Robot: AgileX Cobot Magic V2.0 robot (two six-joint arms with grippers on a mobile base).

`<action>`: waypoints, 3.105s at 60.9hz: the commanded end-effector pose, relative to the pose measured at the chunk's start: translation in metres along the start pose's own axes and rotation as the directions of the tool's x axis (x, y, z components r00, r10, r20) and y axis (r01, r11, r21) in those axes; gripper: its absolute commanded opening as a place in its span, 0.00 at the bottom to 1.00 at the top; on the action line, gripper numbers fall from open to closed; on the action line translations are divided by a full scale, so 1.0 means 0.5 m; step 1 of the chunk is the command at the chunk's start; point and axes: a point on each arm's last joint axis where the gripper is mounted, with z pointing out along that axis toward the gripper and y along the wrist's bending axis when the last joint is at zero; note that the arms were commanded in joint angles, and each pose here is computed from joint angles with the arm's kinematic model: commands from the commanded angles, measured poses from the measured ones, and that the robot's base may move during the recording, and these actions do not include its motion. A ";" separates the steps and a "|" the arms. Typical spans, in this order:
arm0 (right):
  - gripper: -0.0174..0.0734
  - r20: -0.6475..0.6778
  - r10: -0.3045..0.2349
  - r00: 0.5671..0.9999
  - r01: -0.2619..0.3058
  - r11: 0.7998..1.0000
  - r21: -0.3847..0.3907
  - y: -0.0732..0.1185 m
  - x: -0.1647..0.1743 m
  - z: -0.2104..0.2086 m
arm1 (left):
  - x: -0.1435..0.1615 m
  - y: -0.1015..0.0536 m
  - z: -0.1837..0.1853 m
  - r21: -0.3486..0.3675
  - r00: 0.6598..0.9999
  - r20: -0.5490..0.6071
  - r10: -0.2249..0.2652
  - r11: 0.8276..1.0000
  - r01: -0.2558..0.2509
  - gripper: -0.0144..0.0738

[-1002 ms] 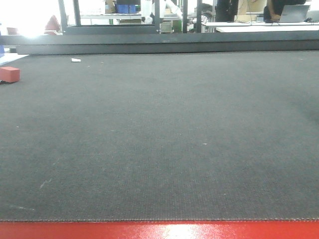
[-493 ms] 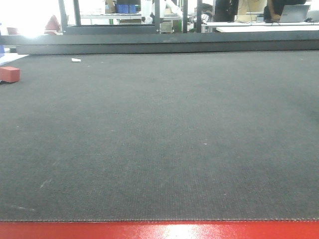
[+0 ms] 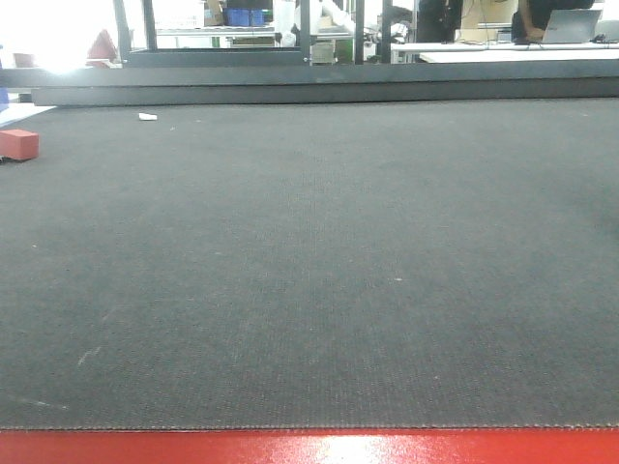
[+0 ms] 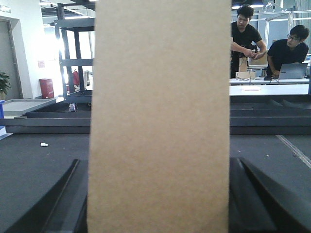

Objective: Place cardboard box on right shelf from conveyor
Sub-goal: 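Drive the base away from the conveyor holding the box in the right gripper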

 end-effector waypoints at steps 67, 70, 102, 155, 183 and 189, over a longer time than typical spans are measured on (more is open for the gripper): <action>0.53 0.108 -0.034 0.994 0.036 0.999 -0.017 0.005 -0.031 0.000 | -0.012 0.000 -0.002 0.002 0.996 0.094 -0.006 1.000 0.006 0.03; 0.53 0.108 -0.034 0.994 0.036 0.999 -0.017 0.005 -0.031 0.000 | -0.012 0.000 -0.002 0.002 0.996 0.094 -0.006 1.000 0.006 0.03; 0.53 0.108 -0.034 0.994 0.036 0.999 -0.017 0.005 -0.031 0.000 | -0.012 0.000 -0.002 0.002 0.996 0.094 -0.006 1.000 0.006 0.03; 0.53 0.108 -0.034 0.994 0.036 0.999 -0.017 0.005 -0.031 0.000 | -0.012 0.000 -0.002 0.002 0.996 0.094 -0.006 1.000 0.006 0.03; 0.53 0.108 -0.034 0.994 0.036 0.999 -0.017 0.005 -0.031 0.000 | -0.012 0.000 -0.002 0.006 0.995 0.096 -0.006 1.000 0.005 0.03; 0.53 0.102 -0.035 0.994 0.037 0.999 -0.017 0.006 -0.031 0.004 | -0.012 0.000 -0.002 0.006 0.995 0.096 -0.006 1.000 0.005 0.03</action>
